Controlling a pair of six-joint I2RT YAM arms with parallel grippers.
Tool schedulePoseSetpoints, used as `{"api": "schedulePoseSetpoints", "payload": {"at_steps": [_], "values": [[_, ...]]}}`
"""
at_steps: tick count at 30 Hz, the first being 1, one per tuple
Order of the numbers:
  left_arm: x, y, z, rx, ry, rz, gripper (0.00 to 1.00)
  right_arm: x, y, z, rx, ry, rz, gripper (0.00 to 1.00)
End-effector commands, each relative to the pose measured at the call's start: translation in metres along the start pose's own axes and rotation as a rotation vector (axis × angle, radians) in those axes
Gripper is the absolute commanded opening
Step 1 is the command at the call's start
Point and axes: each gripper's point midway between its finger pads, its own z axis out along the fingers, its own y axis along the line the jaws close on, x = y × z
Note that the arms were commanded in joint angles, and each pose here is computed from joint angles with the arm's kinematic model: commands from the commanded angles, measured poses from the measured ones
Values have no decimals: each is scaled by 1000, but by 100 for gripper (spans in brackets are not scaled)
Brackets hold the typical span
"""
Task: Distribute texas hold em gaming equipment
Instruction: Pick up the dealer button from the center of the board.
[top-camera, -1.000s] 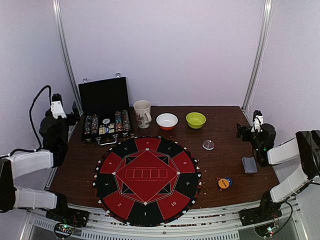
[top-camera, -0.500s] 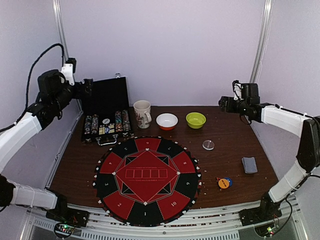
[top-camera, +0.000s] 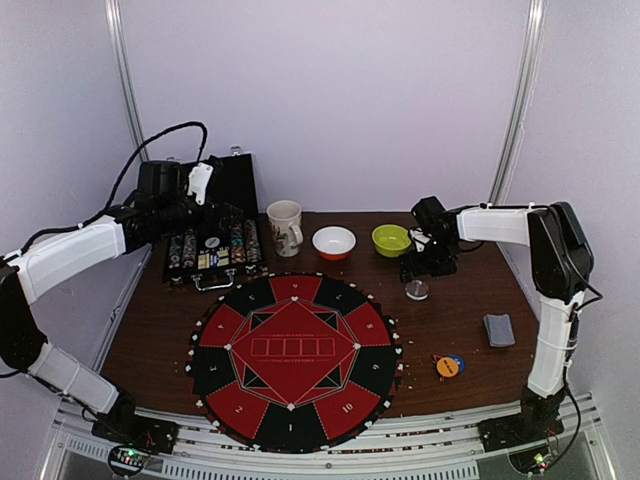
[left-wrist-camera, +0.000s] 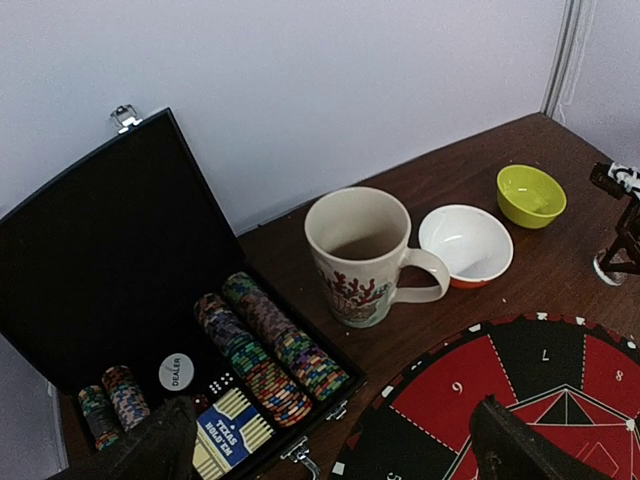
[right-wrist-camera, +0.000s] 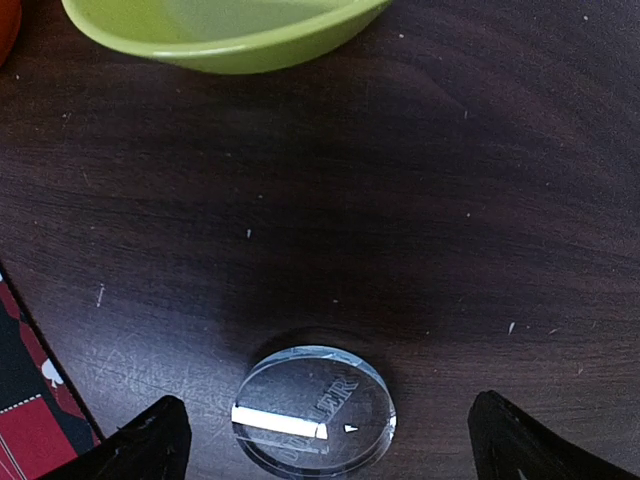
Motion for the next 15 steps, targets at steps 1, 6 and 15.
{"api": "schedulePoseSetpoints", "payload": {"at_steps": [1, 6, 15], "values": [[6, -11, 14, 60, -7, -17, 98, 19, 0, 1, 59, 115, -37, 100], [19, -8, 19, 39, 17, -16, 98, 40, 3, 17, 46, 208, -60, 100], [22, -10, 16, 42, 20, -4, 98, 47, 3, 27, 48, 238, -69, 63]]}}
